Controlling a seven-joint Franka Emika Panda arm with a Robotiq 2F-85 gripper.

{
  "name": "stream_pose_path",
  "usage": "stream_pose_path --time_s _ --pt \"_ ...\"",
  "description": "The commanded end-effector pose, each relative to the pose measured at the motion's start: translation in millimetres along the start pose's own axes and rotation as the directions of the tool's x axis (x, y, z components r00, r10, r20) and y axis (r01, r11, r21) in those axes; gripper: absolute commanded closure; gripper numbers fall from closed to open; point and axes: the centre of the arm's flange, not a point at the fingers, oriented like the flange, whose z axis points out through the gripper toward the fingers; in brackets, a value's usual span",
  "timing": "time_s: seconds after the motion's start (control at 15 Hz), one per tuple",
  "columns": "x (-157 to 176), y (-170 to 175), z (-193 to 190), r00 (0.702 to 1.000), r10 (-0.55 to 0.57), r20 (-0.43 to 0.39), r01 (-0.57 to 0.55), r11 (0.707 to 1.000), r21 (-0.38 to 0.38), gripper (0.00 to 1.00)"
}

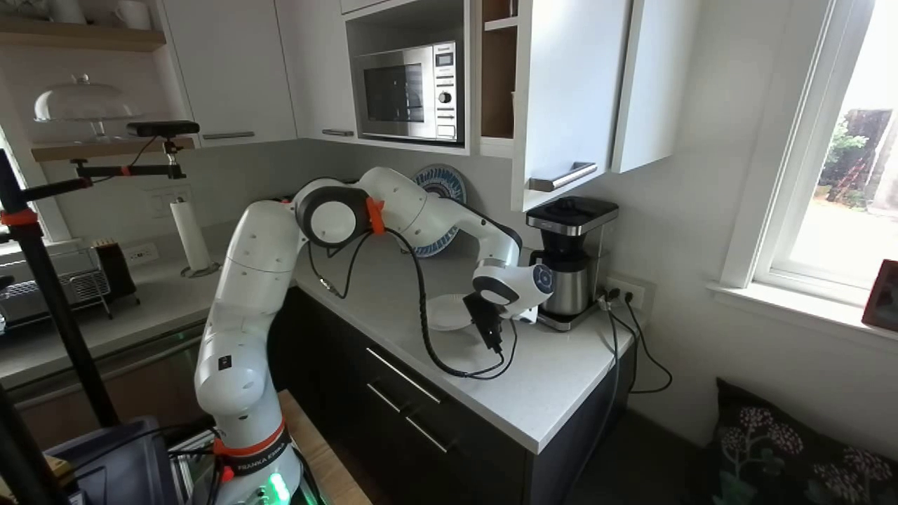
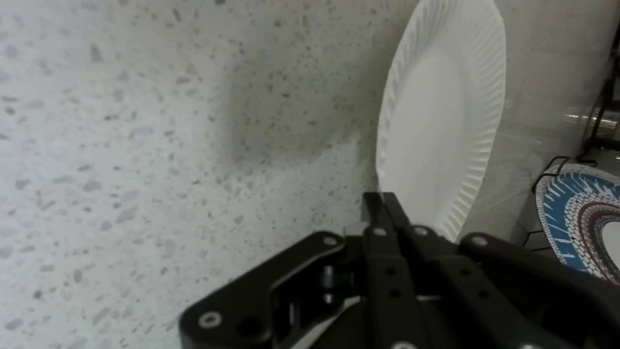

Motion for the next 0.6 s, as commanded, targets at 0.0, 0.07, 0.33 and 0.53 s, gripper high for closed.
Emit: stream_pose_path --time_s 0.0,0.07,0.33,0.53 --pt "-4.0 -26.4 -22.5 0.999 -0.023 -0.032 0.025 0.998 0.049 1.00" --pt "-5.8 -38.0 -33.8 0.998 -0.036 -0.044 0.039 0.998 0.054 1.00" --pt "-13.3 -83.4 -76.5 0.994 -0.061 -0.088 0.070 0.991 0.110 1.00" --pt "-21.3 -113.3 -108.0 0.989 -0.069 -0.127 0.088 0.985 0.146 1.00"
